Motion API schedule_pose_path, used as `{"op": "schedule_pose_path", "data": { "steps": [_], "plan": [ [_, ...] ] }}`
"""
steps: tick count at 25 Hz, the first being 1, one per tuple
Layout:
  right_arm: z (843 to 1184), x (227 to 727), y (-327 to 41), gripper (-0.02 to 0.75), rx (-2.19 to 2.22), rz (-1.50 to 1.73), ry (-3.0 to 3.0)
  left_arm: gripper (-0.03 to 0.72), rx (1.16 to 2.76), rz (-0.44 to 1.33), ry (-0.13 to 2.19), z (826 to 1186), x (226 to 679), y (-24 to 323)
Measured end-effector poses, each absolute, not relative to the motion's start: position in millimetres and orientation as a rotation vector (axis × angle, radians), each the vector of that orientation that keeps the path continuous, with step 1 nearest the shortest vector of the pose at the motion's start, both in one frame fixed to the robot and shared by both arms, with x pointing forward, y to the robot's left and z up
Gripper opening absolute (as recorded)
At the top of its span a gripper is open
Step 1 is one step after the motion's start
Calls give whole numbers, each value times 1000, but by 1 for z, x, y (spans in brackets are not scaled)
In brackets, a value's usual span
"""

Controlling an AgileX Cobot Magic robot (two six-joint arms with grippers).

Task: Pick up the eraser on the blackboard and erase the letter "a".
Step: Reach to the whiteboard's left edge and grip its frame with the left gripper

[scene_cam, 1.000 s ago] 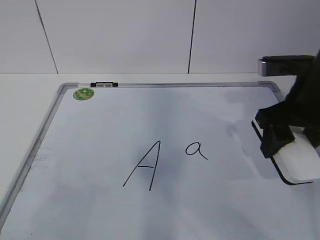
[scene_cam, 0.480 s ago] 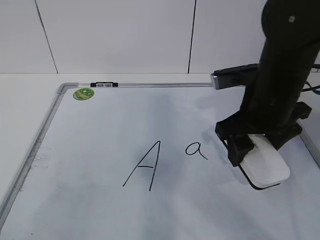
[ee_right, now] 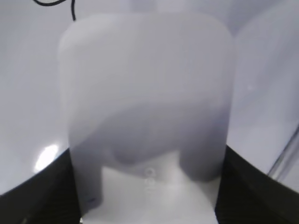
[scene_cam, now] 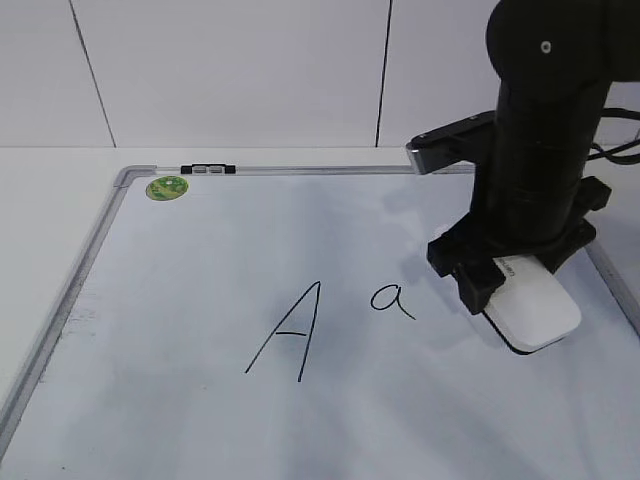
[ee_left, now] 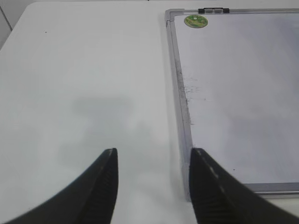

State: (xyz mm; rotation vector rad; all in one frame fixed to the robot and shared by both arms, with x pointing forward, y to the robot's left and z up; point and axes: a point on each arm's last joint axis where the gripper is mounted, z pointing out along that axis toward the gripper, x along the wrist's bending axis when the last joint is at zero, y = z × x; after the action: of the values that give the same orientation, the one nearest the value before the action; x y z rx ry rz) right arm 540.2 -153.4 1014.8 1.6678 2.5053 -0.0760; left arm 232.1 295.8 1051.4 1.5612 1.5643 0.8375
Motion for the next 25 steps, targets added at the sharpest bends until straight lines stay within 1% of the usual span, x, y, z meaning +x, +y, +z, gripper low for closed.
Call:
{"op": "schedule_pose_path", "data": {
  "steps": [9,12,16,22,25],
  "plan": [
    [1015,542,-157,562,1626,-107,2484,371,1559,806,1561,1052,235,294],
    [1016,542,-157,562,1623,-110,2481,371,1591,770,1600,1058,247,294],
    [1016,543,-157,562,1638,-105,2463,351,1606,746,1625,1081,283,294],
    [1016,546,-156,562,1653,-48,2434,312,1515,847,1514,1120,347,293],
    [1016,546,-156,562,1659,-48,2430,294,1538,822,1542,1130,380,291]
  ]
}}
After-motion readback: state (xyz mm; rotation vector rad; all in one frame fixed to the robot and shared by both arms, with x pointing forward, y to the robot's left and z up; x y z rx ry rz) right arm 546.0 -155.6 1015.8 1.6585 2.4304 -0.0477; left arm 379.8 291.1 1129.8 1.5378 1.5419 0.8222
